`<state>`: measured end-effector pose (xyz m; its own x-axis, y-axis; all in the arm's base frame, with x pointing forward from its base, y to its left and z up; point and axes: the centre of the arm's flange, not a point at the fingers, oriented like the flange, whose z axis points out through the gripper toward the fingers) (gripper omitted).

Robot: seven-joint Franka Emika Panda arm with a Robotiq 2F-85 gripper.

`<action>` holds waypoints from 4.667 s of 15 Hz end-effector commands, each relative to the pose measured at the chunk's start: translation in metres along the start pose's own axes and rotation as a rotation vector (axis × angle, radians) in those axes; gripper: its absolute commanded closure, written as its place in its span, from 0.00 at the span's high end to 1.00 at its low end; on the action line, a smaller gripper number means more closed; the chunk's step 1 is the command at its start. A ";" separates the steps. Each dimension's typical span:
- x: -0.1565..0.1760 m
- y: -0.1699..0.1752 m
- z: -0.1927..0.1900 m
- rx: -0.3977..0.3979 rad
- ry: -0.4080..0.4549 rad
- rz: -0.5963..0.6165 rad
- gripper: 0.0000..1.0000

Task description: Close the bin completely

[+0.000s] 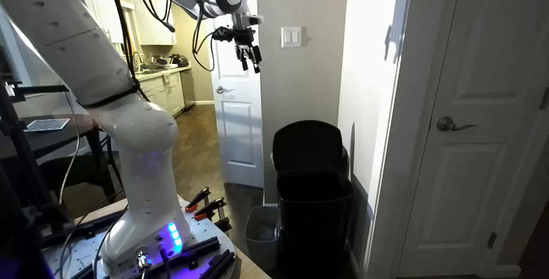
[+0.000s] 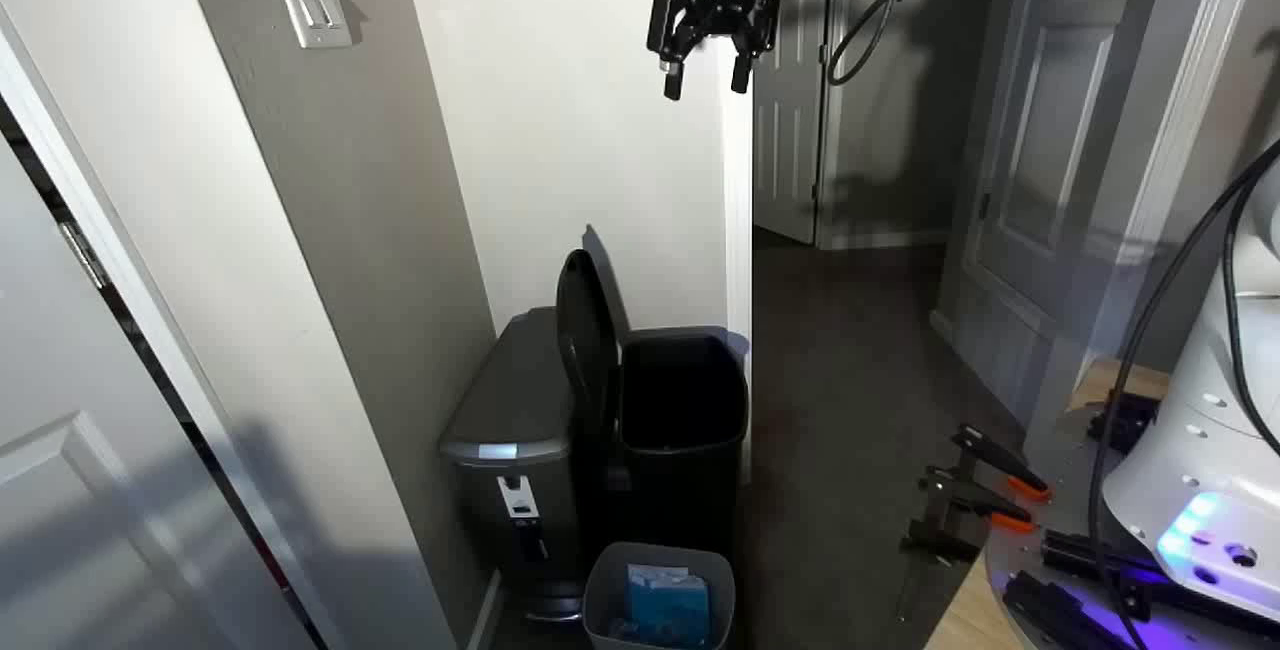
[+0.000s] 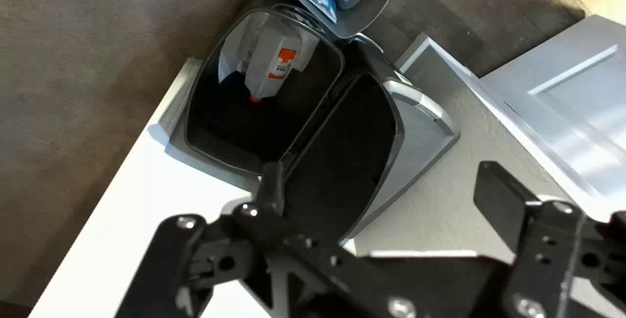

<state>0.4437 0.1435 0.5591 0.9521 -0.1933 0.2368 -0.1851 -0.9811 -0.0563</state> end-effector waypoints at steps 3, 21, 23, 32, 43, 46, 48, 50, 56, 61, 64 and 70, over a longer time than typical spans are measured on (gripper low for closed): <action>0.000 0.000 0.000 0.000 0.000 0.000 1.00; 0.108 -0.019 0.099 0.030 -0.143 -0.068 1.00; 0.126 -0.031 0.112 0.051 -0.147 -0.079 1.00; 0.201 -0.075 0.205 0.173 -0.192 -0.076 1.00; 0.208 -0.082 0.241 0.220 -0.211 -0.051 1.00; 0.208 -0.082 0.241 0.221 -0.210 -0.052 1.00; 0.208 -0.082 0.241 0.221 -0.210 -0.052 1.00; 0.208 -0.082 0.241 0.221 -0.210 -0.052 1.00; 0.248 -0.080 0.280 0.180 -0.194 0.012 1.00; 0.268 -0.070 0.323 0.166 -0.199 0.068 1.00; 0.275 -0.066 0.345 0.157 -0.207 0.100 1.00; 0.279 -0.059 0.370 0.133 -0.225 0.149 1.00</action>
<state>0.7877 0.1513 0.2725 0.9624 -0.2714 0.0129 -0.2623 -0.9403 -0.2168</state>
